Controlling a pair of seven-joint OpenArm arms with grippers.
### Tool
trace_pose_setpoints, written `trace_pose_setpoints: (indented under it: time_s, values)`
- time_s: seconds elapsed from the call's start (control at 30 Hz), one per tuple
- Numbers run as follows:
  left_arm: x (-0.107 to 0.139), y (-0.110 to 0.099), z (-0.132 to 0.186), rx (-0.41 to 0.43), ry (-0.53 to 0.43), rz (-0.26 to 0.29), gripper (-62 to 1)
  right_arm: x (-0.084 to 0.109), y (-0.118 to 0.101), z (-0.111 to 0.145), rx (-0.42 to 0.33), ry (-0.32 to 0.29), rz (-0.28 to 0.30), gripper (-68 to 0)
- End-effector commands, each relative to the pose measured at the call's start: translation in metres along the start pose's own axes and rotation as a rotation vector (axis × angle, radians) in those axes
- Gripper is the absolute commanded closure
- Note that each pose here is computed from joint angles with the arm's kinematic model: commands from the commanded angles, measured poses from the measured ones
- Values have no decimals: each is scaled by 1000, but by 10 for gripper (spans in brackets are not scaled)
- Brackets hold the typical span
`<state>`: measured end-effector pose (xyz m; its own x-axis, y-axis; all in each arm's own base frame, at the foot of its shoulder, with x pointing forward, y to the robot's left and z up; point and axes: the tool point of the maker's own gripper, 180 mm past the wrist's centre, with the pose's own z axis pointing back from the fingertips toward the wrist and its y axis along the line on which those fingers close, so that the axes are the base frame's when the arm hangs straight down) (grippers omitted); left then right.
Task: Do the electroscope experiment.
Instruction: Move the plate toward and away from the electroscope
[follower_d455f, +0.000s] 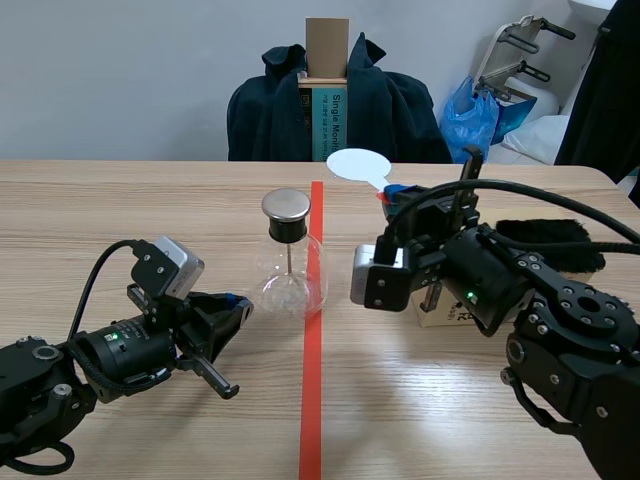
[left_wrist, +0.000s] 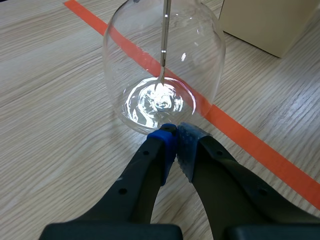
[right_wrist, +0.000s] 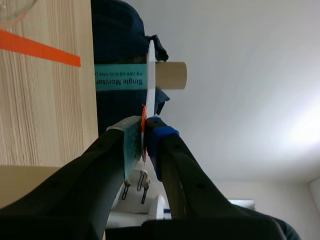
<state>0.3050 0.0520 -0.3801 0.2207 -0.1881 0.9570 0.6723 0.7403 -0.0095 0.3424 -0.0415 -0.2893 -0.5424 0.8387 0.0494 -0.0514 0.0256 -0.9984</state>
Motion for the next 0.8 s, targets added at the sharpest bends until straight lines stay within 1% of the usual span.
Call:
trace_pose_setpoints:
  time_s: [0.0, 0.2, 0.23, 0.3, 0.43, 0.6, 0.67, 0.77]
  values:
    - [16, 4, -3, 5, -51, -3, -32, -10, -10, -2, -32, 28, 11, -8]
    - [16, 4, -3, 5, -51, -3, -32, -23, -12, -1, -40, 99, 5, -8]
    - [16, 4, -3, 5, -51, -3, -32, -24, -15, 0, -54, 104, 5, -8]
    - [16, 4, -3, 5, -51, -3, -32, -24, -24, 1, -107, 107, 16, -8]
    - [16, 4, -3, 5, -51, -3, -32, -24, -55, 7, -261, 101, 75, -8]
    - [16, 4, -3, 5, -51, -3, -32, -30, -94, 19, -394, 89, 133, -8]
    - [16, 4, -3, 5, -51, -3, -32, -35, -119, 27, -468, 87, 156, -8]
    - [16, 4, -3, 5, -51, -3, -32, -43, -161, 42, -588, 94, 181, -8]
